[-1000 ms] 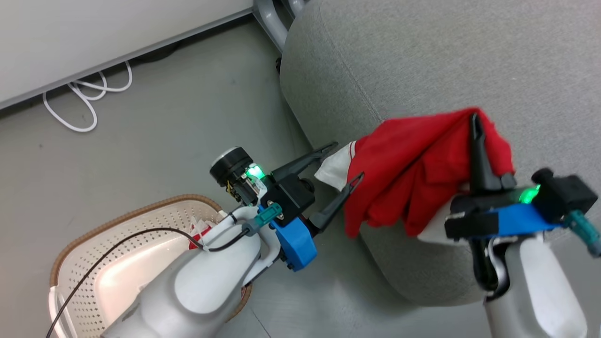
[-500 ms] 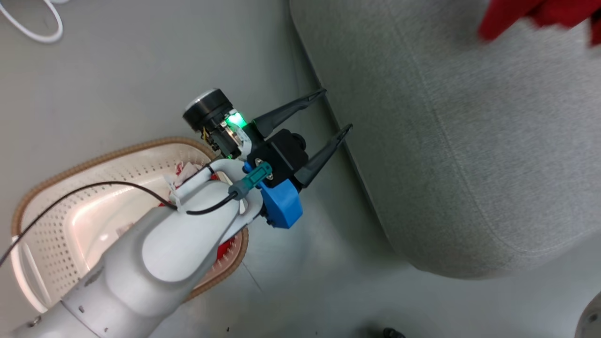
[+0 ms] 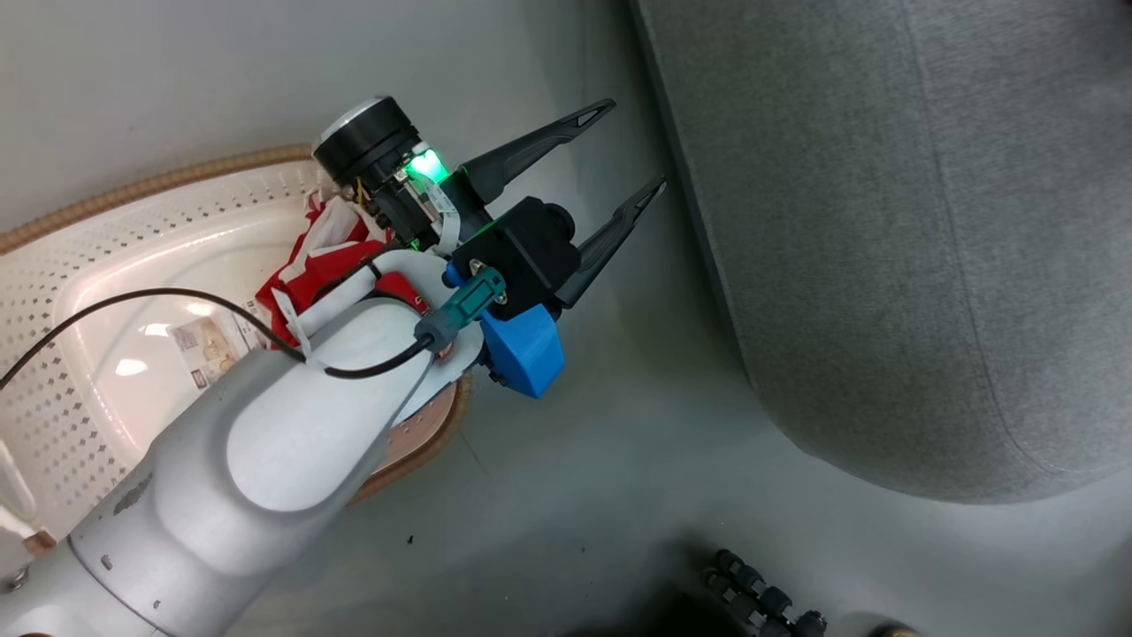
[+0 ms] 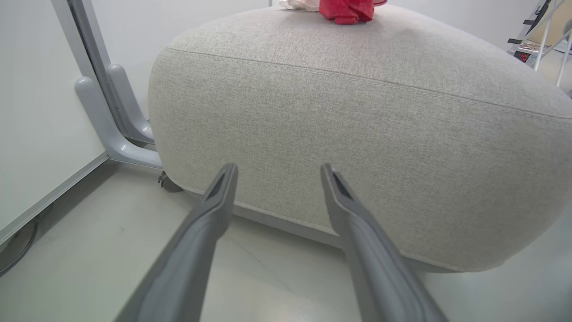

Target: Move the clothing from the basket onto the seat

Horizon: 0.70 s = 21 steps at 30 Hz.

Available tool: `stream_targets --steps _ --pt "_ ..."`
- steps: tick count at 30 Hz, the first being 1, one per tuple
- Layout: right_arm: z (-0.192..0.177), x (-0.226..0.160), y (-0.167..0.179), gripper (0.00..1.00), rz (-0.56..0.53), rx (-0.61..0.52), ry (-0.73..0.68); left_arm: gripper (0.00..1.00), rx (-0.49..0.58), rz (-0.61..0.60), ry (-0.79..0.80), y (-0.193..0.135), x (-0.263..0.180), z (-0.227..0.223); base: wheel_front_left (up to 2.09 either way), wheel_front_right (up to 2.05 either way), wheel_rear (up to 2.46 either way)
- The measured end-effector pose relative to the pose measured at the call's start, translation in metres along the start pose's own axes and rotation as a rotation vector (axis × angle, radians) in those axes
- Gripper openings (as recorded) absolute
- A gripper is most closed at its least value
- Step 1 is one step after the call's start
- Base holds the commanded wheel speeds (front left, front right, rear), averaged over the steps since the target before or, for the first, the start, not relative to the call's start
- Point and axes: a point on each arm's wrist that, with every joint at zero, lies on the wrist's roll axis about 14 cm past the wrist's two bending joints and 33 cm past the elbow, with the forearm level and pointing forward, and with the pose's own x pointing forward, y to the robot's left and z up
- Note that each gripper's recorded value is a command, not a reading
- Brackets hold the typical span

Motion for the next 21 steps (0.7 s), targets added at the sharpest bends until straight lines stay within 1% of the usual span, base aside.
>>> stream_targets --steps 3,9,13,17,18,19,20,21 --pt "-0.038 -0.012 0.009 0.00 0.010 0.005 0.103 1.00 -0.008 0.008 0.006 0.003 -0.003 -0.006 0.00 0.00 0.00" --pt "-0.091 -0.038 0.024 0.00 0.020 0.028 0.260 1.00 -0.015 0.024 0.019 0.007 -0.008 -0.013 0.00 0.00 0.00" --pt "-0.115 -0.054 0.032 0.00 0.030 0.031 0.338 1.00 -0.015 0.032 0.022 0.009 -0.010 -0.015 0.00 0.00 0.00" --pt "-0.125 -0.064 0.035 0.00 0.038 0.037 0.378 1.00 -0.012 0.037 0.022 0.011 -0.012 -0.014 0.00 0.00 0.00" --pt "-0.125 -0.066 0.034 0.06 0.033 0.040 0.380 1.00 -0.012 0.041 0.021 0.011 -0.012 -0.013 0.00 0.00 0.00" --pt "-0.124 -0.067 0.032 0.60 0.029 0.042 0.379 1.00 -0.009 0.042 0.018 0.011 -0.012 -0.011 0.00 0.00 0.00" --pt "-0.123 -0.069 0.031 1.00 0.026 0.043 0.379 1.00 -0.006 0.044 0.012 0.012 -0.012 -0.008 0.00 0.00 0.00" --pt "-0.123 -0.073 0.029 1.00 0.024 0.045 0.384 1.00 -0.002 0.045 0.009 0.011 -0.011 -0.006 0.00 0.00 0.00"
